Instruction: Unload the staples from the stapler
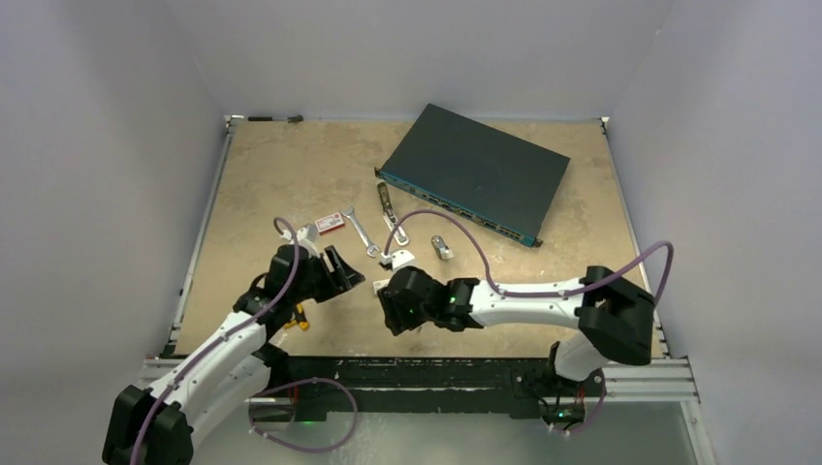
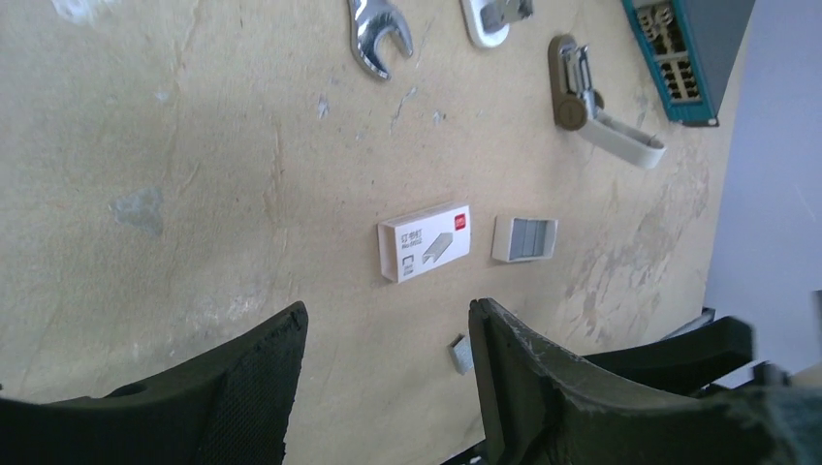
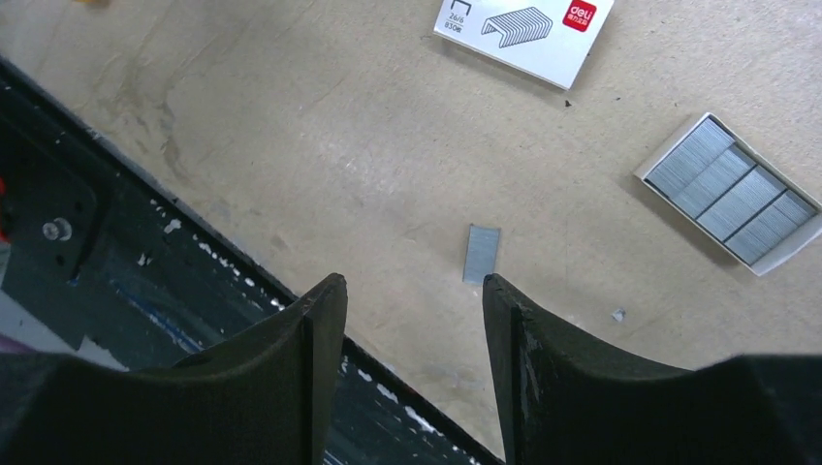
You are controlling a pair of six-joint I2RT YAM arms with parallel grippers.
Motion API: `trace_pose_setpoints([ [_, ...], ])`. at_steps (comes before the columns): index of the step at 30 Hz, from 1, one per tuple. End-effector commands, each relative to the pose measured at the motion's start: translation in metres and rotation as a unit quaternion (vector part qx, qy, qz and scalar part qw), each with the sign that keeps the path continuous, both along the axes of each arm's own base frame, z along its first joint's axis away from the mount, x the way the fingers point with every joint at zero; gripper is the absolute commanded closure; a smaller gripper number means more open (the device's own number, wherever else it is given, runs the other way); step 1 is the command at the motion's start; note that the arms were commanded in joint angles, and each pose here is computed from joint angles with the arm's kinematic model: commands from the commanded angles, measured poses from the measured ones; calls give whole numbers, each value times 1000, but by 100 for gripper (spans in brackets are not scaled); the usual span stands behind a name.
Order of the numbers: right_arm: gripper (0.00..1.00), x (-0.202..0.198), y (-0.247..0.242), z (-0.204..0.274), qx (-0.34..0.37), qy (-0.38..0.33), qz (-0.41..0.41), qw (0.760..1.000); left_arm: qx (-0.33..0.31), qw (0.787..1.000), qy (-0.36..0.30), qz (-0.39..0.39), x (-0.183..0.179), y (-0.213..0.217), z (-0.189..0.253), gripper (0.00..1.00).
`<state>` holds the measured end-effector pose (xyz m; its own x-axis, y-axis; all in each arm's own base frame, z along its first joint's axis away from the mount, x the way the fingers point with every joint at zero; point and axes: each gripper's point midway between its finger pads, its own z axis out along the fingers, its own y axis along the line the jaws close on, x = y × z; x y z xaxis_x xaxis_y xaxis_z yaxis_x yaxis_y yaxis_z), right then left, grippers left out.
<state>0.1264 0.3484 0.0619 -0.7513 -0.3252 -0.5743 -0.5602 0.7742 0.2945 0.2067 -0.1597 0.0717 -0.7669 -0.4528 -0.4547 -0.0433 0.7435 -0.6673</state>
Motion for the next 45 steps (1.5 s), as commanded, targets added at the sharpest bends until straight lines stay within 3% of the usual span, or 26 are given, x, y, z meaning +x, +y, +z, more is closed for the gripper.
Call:
trace_pose_setpoints([
  [1, 43, 9, 3, 1, -32, -10, -48, 998, 42, 998, -37, 34, 18, 16, 40, 39],
  [10, 50, 11, -13, -21, -113, -11, -74, 991, 84, 991, -93, 44, 24, 33, 96, 39],
  [16, 56, 3, -10, -28, -120, 5, -48, 992, 99, 986, -127, 46, 27, 39, 119, 39],
  [25, 61, 1, -9, -35, -129, 11, -38, 991, 103, 985, -129, 45, 26, 40, 119, 39],
  [33, 75, 7, -7, -38, -144, -1, -37, 989, 101, 986, -127, 43, 27, 39, 116, 39],
  [45, 62, 8, -16, -42, -169, -2, -42, 985, 96, 986, -131, 37, 27, 36, 116, 39],
])
